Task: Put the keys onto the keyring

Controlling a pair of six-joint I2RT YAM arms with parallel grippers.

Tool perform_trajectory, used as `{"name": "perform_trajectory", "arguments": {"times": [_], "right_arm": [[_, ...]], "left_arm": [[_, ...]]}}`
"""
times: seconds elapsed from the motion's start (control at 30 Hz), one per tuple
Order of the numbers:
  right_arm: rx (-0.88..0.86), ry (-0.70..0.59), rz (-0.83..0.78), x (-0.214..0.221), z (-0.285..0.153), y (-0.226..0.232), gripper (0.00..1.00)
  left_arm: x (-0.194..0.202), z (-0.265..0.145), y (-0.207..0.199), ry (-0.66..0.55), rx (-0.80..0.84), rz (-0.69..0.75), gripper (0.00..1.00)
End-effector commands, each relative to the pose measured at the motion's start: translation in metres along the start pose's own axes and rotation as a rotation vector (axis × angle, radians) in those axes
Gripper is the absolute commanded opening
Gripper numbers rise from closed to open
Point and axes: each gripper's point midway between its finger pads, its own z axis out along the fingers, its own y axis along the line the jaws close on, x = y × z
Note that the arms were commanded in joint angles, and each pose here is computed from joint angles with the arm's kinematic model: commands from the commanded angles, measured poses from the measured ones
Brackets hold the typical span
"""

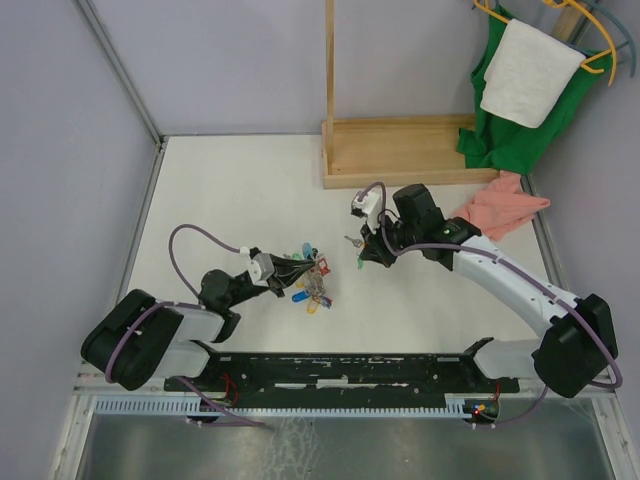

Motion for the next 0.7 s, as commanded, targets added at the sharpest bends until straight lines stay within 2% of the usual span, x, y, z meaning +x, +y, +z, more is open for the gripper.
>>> {"name": "perform_trajectory", "arguments": {"times": [0.0, 0.2, 0.67], "right_arm": [[-0.062, -0.143, -0.163, -0.037, -0.012, 0.025, 0.01], [-0.125, -0.142, -0.406, -0.032, -0.003, 0.056, 0.01], [-0.056, -0.093, -0.606, -0.03, 0.013, 0.074, 0.01]], "left_arm": [[-0.057, 0.01, -0.021, -0.201, 0.173, 0.206, 0.03], [-0.055, 0.007, -0.029, -0.198, 0.221, 0.246, 0.03], [-0.052, 0.001, -0.039, -0.196, 0.271, 0.285, 0.03]]}}
